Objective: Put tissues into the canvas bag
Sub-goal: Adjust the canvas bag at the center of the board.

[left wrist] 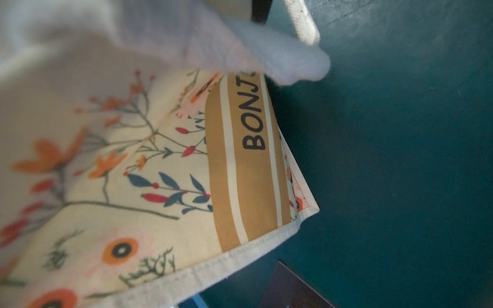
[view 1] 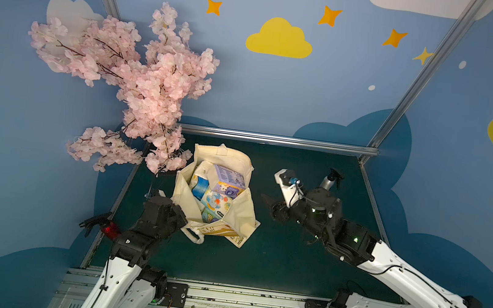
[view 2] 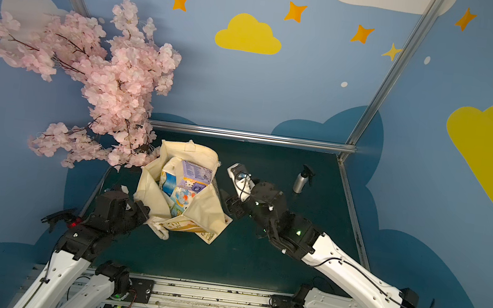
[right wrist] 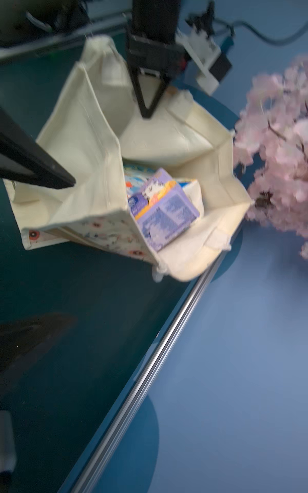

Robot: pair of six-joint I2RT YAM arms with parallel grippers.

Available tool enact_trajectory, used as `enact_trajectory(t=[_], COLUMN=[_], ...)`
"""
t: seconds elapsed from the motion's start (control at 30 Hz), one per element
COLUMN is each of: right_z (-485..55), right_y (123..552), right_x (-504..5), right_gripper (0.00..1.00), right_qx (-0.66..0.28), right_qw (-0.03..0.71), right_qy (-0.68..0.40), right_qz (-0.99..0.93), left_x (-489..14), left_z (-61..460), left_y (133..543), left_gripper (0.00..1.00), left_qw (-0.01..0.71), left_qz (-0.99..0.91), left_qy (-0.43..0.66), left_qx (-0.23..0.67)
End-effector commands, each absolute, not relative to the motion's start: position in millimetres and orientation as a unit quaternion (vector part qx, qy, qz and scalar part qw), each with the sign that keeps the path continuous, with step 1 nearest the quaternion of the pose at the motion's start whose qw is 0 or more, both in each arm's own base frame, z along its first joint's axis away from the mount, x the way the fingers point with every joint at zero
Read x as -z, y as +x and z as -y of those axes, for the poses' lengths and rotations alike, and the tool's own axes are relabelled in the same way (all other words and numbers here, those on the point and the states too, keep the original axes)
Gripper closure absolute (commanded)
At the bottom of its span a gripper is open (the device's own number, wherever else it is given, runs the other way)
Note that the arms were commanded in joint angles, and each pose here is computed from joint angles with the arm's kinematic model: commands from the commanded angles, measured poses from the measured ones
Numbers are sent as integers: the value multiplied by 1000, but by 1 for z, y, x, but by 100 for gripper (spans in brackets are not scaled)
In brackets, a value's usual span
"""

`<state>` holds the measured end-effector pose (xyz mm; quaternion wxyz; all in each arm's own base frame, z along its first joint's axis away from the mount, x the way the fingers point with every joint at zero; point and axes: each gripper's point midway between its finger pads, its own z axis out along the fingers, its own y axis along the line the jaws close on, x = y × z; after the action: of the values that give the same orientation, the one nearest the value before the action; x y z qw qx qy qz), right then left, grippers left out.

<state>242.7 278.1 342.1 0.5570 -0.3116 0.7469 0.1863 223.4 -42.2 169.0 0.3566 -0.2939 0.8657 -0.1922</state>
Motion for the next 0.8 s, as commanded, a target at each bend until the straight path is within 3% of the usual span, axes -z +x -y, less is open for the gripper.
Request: enact_trajectory(t=[0.0,0.13,0.3,0.47,0.77], right_z=[-292,-296,-297,-344,-387], right_y=[250,267,315,340,375], right_x=[-330,-326,-337,-333,-293], right_gripper=[20,19,17,17,18], right_qx=[-243,-276,-367,-415,-396], right_qw=[531,516,477,409,315], right_qy=[-313,-286,-217,-265,-322], right_qz=[-749,-758,-769,-768,-800], left_x=[-170,-190,-190,-192,-197], left_z=[35,59,70,72,77], left_y=[220,225,223,224,226], left_gripper=[96,96,96,96,96], left_qw=[361,392,388,400,415], left_qz=[-874,-868,-887,-882,-873], left_qy=[-279,-216,-161,-156,-149], left_qx=[165,215,191,194,209])
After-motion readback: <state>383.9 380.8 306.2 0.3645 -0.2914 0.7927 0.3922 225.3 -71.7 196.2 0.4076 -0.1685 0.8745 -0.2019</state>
